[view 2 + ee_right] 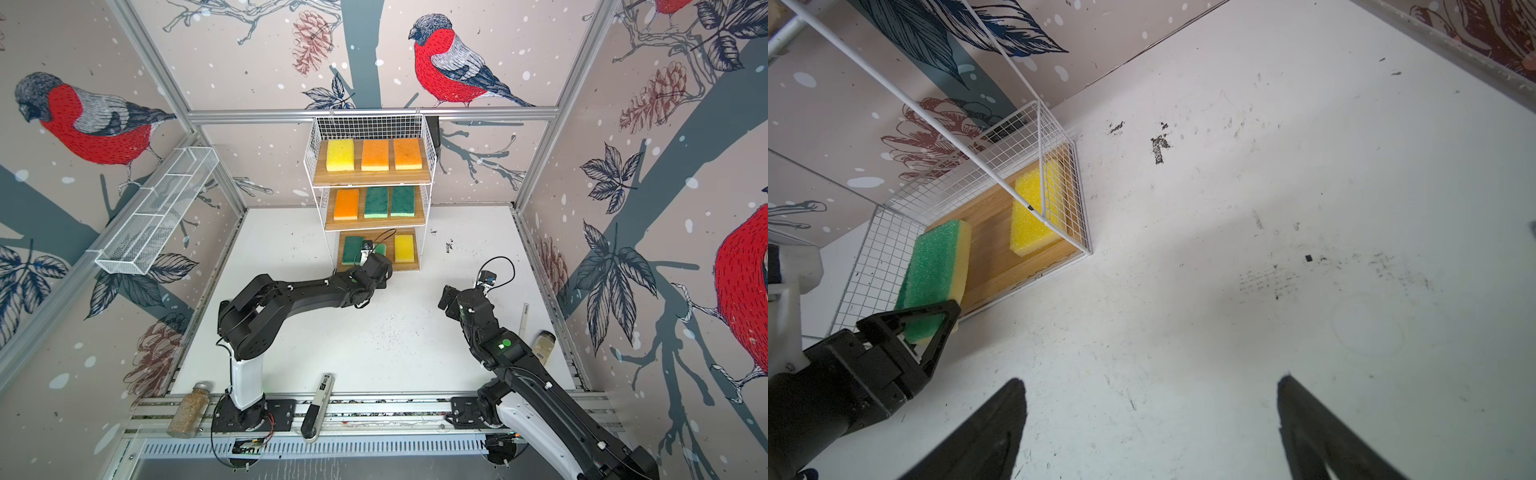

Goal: Place and organize the cleaning sponges onto the shelf

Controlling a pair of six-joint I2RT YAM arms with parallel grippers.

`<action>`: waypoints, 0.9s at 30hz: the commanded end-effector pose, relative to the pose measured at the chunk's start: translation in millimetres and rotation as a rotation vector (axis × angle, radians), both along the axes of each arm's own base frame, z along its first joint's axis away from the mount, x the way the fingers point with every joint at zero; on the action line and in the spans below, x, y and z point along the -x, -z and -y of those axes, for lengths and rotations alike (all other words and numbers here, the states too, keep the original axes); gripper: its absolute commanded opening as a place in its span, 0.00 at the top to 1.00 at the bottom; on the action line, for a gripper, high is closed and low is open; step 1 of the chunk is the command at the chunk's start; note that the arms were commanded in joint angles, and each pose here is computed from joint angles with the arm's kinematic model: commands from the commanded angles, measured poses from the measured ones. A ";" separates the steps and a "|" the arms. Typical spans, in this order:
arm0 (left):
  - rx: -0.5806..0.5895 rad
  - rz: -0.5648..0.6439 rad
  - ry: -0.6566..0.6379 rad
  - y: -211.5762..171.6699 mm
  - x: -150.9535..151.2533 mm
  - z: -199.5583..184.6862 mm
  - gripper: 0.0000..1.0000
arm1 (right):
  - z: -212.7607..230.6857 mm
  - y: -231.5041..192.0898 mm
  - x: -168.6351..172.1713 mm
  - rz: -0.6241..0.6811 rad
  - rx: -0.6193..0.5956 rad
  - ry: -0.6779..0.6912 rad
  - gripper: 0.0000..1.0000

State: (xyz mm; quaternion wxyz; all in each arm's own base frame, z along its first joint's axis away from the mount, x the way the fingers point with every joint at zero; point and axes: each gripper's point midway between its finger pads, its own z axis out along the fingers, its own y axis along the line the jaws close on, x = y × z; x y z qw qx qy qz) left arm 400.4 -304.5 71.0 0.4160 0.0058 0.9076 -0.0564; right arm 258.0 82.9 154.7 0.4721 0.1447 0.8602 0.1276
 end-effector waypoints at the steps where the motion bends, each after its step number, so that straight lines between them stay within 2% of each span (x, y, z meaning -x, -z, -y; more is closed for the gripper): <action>1: 0.027 0.038 0.009 -7.9 -9.7 7.3 0.44 | -4.8 -8.5 -5.3 0.027 -0.019 -0.009 0.06; 27: 0.043 0.099 -0.002 -6.5 -40.1 12.8 0.44 | -9.4 -6.2 -9.4 0.021 -0.008 -0.027 0.06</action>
